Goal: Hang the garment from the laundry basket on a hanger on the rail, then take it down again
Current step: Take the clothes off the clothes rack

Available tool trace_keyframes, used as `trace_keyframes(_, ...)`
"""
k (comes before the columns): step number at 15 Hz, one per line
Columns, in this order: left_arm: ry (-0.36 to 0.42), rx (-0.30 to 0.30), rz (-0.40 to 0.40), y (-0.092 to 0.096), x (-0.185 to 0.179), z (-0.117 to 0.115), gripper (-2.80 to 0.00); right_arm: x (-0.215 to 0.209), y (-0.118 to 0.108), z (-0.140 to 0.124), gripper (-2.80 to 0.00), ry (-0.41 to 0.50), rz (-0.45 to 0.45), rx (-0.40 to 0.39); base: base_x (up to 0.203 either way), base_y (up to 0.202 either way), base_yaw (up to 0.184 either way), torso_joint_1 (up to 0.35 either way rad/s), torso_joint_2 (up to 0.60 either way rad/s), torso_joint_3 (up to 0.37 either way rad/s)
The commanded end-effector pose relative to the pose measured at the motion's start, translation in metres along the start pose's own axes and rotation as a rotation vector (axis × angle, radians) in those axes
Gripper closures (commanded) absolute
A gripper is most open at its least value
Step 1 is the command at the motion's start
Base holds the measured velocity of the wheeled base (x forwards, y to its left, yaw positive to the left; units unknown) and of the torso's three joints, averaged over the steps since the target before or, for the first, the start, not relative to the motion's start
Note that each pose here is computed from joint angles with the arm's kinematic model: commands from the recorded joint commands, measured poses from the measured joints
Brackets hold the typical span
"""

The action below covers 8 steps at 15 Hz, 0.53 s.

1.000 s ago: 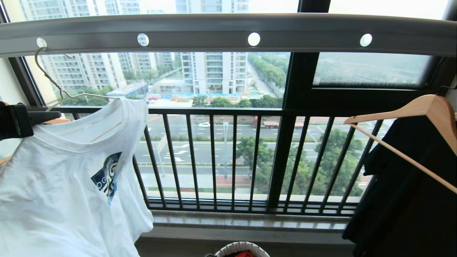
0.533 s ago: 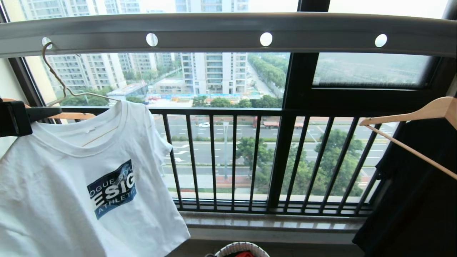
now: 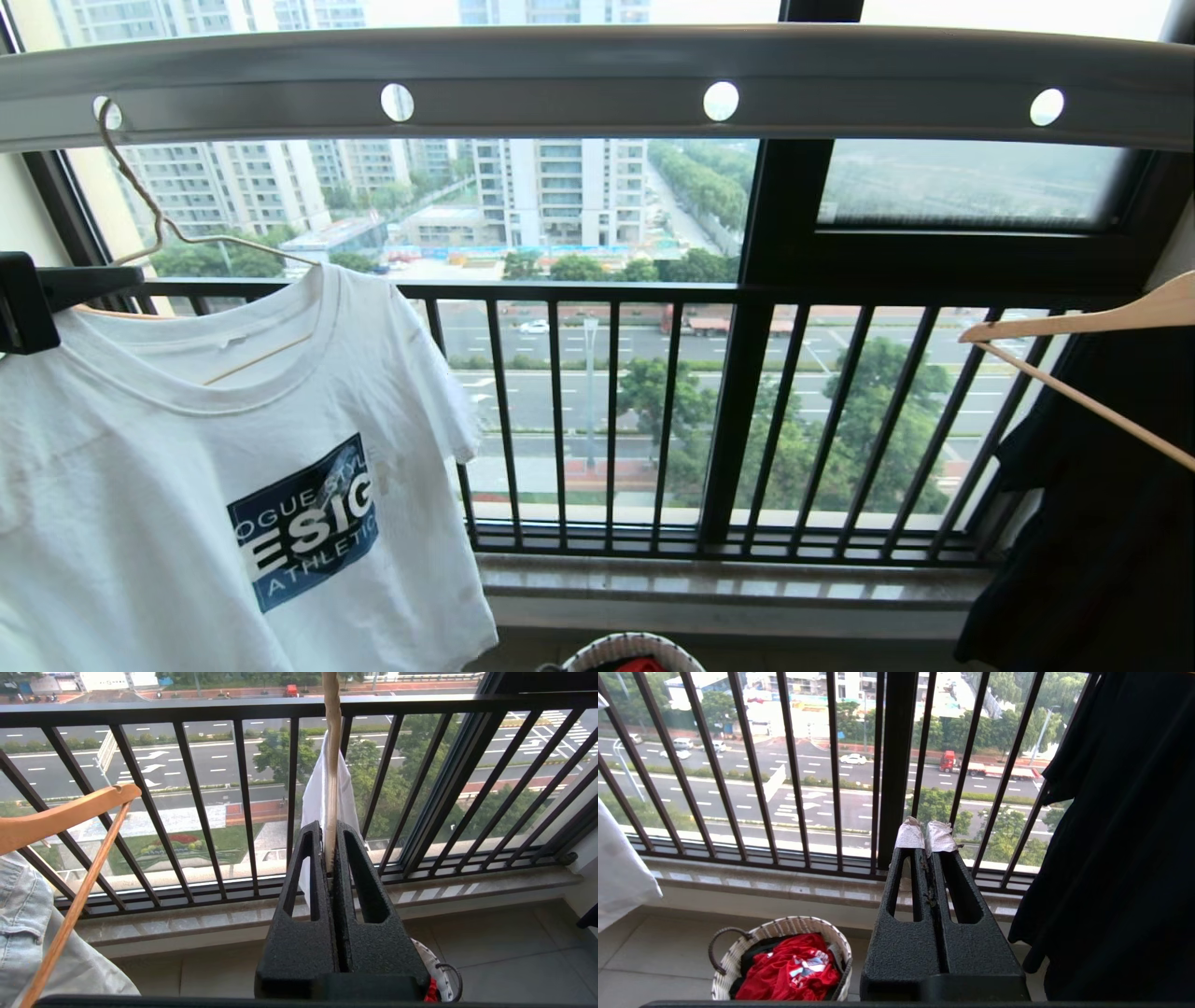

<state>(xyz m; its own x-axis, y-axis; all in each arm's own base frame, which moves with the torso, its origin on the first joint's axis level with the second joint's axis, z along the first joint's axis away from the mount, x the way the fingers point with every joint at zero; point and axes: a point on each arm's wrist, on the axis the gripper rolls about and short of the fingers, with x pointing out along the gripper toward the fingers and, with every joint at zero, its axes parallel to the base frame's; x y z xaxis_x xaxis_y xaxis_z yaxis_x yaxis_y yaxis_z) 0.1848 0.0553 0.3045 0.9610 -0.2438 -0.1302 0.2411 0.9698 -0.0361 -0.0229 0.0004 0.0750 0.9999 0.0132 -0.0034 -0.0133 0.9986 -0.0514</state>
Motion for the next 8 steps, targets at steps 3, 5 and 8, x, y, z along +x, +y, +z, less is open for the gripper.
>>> trace_keyframes(3, 0.001, 0.000, -0.006, 0.000, 0.000, -0.001, 0.00, 0.000, 0.000, 0.000, 0.00, 0.001, 0.001, -0.001, 0.000, 0.000, 0.000, 0.000, 0.00, 0.000)
trace_keyframes(5, 0.010, -0.010, -0.010, 0.002, 0.004, -0.003, 0.00, 0.000, 0.000, 0.000, 0.00, 0.001, 0.001, -0.001, 0.000, 0.000, 0.000, 0.000, 0.00, 0.000)
trace_keyframes(8, -0.005, -0.005, -0.011, 0.008, 0.013, -0.008, 0.00, 0.000, 0.000, 0.000, 0.00, 0.001, 0.001, -0.001, 0.000, 0.000, 0.000, 0.000, 0.00, 0.000)
